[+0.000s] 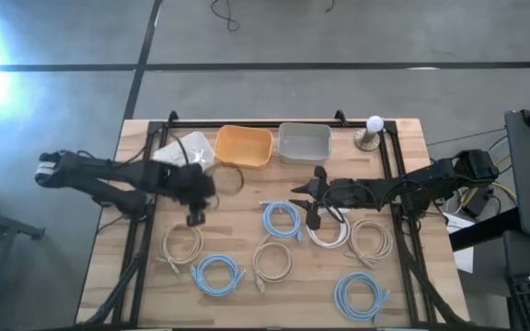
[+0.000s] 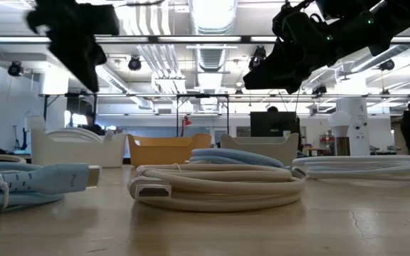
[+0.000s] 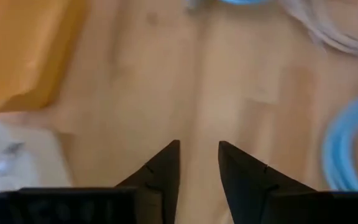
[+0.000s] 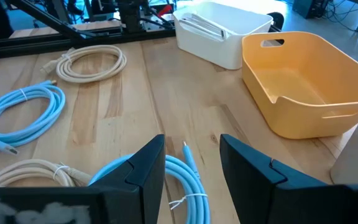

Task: Pick & Place USB Port
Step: Put the left brown display cable into the yellow bin

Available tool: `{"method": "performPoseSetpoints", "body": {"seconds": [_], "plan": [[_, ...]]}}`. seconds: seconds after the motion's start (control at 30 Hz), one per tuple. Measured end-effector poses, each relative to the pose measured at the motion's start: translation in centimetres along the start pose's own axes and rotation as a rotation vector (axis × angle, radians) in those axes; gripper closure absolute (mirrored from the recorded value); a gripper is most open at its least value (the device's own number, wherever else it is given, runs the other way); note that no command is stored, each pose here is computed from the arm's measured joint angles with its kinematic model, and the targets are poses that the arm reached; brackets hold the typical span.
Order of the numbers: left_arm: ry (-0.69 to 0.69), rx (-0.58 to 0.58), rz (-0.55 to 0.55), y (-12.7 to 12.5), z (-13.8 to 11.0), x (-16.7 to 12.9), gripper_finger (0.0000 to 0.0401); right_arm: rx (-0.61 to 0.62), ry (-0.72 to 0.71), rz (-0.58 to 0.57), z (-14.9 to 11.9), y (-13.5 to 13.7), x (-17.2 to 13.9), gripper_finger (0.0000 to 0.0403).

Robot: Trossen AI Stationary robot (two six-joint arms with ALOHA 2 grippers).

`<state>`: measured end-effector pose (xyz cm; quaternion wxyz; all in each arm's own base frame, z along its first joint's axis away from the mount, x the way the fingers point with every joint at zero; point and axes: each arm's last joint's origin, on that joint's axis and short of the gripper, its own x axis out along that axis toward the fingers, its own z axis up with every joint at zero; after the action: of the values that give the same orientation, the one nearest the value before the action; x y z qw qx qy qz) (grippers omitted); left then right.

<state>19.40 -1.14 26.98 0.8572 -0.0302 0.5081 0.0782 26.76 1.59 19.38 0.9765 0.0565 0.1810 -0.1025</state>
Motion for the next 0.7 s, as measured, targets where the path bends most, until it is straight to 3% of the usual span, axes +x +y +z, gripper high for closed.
{"method": "performPoseSetpoints", "body": {"seconds": [0.3,0.5,0.7], "plan": [[0.129,0.027,-0.07,-5.3,-5.0,1.8,0.0287,0.0,0.0,0.0,0.0,0.0,0.0,0.0252],[0.199,-0.051,0.016,-5.4,-8.0,3.7,0.0287,0.0,0.0,0.0,0.0,0.0,0.0,0.0252],[0.268,-0.043,0.071,-4.6,-10.2,5.4,0.0287,0.0,0.0,0.0,0.0,0.0,0.0,0.0252]]}}
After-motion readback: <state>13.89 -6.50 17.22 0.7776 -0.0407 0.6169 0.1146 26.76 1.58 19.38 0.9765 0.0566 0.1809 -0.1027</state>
